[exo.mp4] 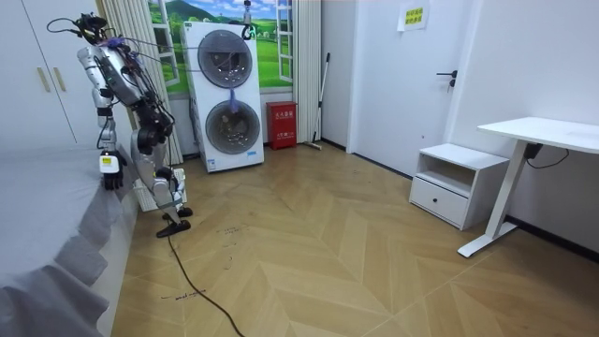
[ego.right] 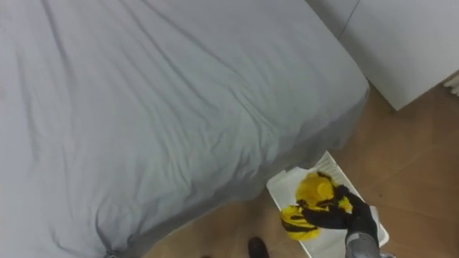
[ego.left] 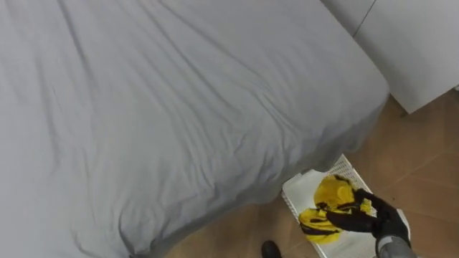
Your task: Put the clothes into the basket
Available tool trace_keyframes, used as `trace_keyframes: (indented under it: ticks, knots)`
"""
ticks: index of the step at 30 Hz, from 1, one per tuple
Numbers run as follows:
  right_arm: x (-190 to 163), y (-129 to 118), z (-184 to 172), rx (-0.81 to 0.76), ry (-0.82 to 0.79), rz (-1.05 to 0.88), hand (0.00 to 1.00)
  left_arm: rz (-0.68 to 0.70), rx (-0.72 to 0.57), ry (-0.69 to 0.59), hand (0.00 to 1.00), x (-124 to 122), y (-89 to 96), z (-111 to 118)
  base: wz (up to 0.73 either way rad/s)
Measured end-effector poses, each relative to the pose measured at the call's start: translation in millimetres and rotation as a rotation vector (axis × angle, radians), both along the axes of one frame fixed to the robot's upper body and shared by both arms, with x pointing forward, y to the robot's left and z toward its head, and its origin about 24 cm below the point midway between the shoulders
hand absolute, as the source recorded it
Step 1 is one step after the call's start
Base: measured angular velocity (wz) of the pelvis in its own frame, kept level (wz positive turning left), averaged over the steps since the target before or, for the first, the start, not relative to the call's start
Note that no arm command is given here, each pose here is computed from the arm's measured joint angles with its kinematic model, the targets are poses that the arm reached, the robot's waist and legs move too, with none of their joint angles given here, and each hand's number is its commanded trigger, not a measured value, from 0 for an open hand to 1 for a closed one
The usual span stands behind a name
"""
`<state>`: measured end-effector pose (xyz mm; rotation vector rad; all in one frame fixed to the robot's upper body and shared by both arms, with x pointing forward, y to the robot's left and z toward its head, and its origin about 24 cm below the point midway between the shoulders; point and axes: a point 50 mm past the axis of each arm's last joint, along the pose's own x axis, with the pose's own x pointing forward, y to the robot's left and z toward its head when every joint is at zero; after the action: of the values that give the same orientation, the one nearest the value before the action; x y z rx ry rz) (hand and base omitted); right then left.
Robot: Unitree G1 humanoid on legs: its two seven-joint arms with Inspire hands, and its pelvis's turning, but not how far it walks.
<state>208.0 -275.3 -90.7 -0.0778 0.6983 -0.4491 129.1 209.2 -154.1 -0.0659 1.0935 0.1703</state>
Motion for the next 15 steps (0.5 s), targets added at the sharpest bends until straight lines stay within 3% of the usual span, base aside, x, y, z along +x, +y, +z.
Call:
trace_keyframes:
  ticks: [15]
  knots:
    - [1.8,-0.2,2.1,-0.025,-0.007,0.036,0.00,-0.002,0.004,-0.002,0.00,-1.5,3.3,0.3,-0.01]
